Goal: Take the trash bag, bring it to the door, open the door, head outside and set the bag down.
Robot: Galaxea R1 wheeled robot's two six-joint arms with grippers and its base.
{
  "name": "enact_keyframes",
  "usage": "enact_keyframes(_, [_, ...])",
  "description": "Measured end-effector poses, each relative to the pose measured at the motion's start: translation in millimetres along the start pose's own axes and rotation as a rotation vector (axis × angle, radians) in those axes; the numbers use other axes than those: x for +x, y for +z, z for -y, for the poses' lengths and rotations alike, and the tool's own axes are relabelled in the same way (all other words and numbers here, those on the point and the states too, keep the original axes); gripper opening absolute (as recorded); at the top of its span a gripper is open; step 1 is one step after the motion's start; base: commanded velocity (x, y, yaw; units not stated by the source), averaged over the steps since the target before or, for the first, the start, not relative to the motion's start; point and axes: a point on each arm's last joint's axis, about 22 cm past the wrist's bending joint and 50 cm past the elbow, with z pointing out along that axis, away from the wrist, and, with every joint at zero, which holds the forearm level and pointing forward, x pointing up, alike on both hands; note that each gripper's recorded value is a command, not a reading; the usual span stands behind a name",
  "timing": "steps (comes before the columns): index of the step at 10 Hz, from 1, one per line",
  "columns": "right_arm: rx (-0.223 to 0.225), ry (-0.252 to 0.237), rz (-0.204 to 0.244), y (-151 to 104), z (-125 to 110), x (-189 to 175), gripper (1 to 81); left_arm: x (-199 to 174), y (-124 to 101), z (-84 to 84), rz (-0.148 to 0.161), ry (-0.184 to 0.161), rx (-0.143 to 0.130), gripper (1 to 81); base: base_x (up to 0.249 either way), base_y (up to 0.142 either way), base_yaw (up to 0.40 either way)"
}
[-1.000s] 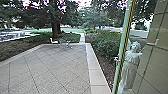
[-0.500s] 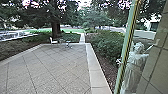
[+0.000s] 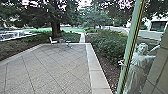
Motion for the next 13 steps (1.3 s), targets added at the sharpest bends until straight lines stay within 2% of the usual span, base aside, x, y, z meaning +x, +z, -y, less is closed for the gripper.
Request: enact_keyframes(13, [0.0, 0.001, 0.002, 0.4, 0.1, -3.3, 81.1, -0.1, -0.1, 0.3, -0.001, 0.0, 0.001, 1.0, 0.117, 0.0, 0.0])
